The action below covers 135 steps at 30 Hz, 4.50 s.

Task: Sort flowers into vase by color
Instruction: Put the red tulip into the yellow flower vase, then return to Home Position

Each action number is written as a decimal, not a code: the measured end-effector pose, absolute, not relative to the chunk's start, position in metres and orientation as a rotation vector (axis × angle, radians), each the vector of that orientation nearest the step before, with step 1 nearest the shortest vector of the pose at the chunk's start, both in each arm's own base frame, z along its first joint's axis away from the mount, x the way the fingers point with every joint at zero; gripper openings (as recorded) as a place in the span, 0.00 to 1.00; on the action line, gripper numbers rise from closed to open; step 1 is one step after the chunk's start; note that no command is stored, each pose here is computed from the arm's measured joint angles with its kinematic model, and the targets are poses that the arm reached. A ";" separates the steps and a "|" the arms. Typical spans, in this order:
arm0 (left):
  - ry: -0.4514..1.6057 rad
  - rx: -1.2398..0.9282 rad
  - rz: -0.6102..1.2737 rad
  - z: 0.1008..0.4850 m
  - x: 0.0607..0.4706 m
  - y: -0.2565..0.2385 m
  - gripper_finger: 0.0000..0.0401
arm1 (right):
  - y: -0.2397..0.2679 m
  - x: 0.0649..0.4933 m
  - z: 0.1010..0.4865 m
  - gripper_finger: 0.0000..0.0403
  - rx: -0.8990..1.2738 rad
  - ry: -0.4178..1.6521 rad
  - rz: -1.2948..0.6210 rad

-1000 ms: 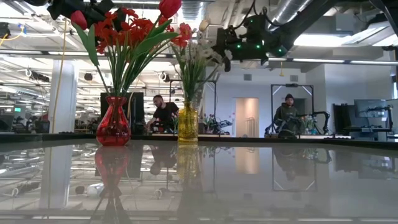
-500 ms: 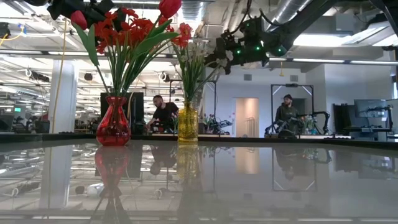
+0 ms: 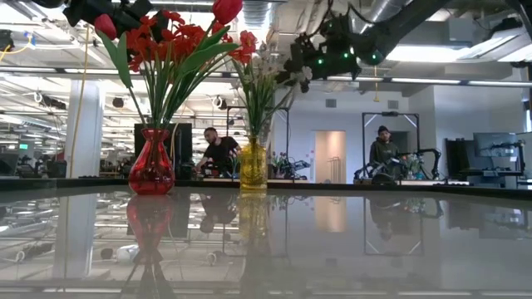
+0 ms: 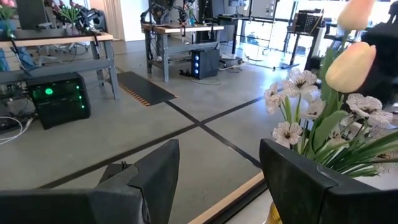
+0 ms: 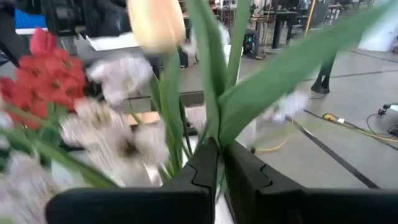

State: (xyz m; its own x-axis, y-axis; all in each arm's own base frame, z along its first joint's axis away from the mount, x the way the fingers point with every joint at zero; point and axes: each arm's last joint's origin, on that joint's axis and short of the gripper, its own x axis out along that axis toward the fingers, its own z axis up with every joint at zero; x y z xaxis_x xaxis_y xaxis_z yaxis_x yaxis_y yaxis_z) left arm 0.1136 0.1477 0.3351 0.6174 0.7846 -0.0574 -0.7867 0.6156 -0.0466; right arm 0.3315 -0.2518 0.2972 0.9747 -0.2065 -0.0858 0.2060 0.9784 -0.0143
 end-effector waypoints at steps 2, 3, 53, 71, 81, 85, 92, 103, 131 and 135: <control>0.035 -0.065 0.905 0.335 0.114 0.148 0.53 | -0.252 0.332 0.306 0.16 0.000 0.101 -0.207; 0.035 -0.064 0.905 0.335 0.114 0.148 0.53 | -0.253 0.332 0.309 0.19 0.012 0.119 -0.207; 0.037 -0.047 0.853 0.336 0.114 0.146 0.53 | -0.229 0.277 0.412 0.70 -0.328 0.729 -0.326; 0.033 -0.055 0.850 0.336 0.114 0.146 0.53 | -0.313 0.250 0.425 0.06 -0.009 0.282 -0.669; 0.056 -0.065 0.850 0.334 0.114 0.146 0.53 | -0.314 0.258 0.412 0.04 0.010 0.338 -0.612; 0.062 -0.047 0.850 0.334 0.114 0.146 0.53 | -0.304 0.269 0.412 0.04 -0.005 0.340 -0.573; 0.064 -0.044 0.851 0.334 0.114 0.146 0.53 | -0.288 0.281 0.403 0.04 -0.016 0.438 -0.471; 0.053 0.007 0.851 0.338 0.110 0.141 0.53 | -0.271 0.274 0.424 0.06 -0.062 0.397 -0.517; -0.295 -0.097 -0.180 0.375 0.143 0.035 0.53 | -0.092 0.258 0.441 0.05 0.157 0.306 -0.155; -0.243 -0.095 -0.273 0.368 0.145 0.009 0.53 | -0.060 0.249 0.413 0.05 0.208 0.241 -0.125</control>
